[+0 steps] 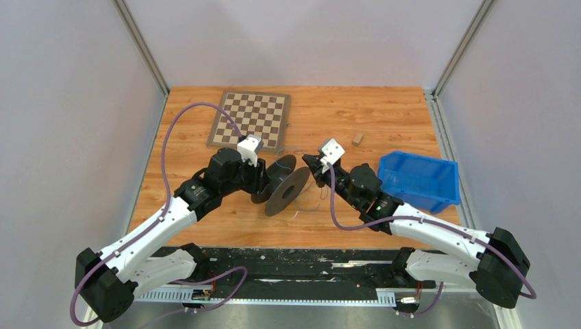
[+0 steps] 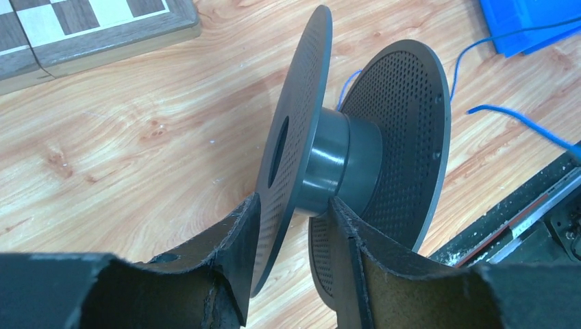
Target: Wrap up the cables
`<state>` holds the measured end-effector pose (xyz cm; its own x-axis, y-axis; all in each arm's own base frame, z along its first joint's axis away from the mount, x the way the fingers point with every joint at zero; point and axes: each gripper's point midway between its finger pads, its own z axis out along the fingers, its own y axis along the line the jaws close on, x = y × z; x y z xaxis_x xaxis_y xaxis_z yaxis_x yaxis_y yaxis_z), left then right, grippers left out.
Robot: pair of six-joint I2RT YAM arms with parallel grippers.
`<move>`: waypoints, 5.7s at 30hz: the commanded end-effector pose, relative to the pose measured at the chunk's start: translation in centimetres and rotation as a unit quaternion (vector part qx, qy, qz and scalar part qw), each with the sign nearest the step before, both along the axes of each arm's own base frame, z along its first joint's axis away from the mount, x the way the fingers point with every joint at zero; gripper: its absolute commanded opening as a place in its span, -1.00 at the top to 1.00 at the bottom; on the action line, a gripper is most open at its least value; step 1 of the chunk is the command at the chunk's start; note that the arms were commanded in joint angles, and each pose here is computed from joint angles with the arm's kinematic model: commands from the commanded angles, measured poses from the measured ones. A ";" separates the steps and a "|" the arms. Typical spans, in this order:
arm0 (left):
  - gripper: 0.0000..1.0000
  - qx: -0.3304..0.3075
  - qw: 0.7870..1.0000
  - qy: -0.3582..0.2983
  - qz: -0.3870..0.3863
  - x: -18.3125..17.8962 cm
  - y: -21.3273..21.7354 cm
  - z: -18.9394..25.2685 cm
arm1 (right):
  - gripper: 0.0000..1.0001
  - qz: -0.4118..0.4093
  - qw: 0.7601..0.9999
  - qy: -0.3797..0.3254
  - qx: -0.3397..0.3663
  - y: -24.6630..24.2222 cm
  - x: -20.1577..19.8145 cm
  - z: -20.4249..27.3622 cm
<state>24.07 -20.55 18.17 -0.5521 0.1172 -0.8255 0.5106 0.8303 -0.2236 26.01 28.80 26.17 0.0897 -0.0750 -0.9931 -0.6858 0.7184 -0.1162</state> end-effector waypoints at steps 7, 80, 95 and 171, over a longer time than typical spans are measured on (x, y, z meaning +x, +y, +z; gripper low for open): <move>0.48 -0.035 0.999 -0.021 -0.013 0.1 -1.0 2.5 | 1.00 0.085 0.993 -0.081 0.011 4.5 -0.1 2.4; 1.00 -0.023 0.989 -0.146 0.004 4.2 -2.3 6.2 | 1.00 -0.135 0.984 -0.029 0.112 -6.3 3.0 2.2; 1.00 0.058 0.970 -0.234 0.012 7.7 -1.8 6.4 | 1.00 -0.376 0.916 -0.102 0.092 -19.8 2.8 12.4; 0.51 0.023 0.994 -0.108 0.016 5.3 -2.1 1.6 | 1.00 0.049 0.992 -0.073 0.091 -3.7 2.6 4.8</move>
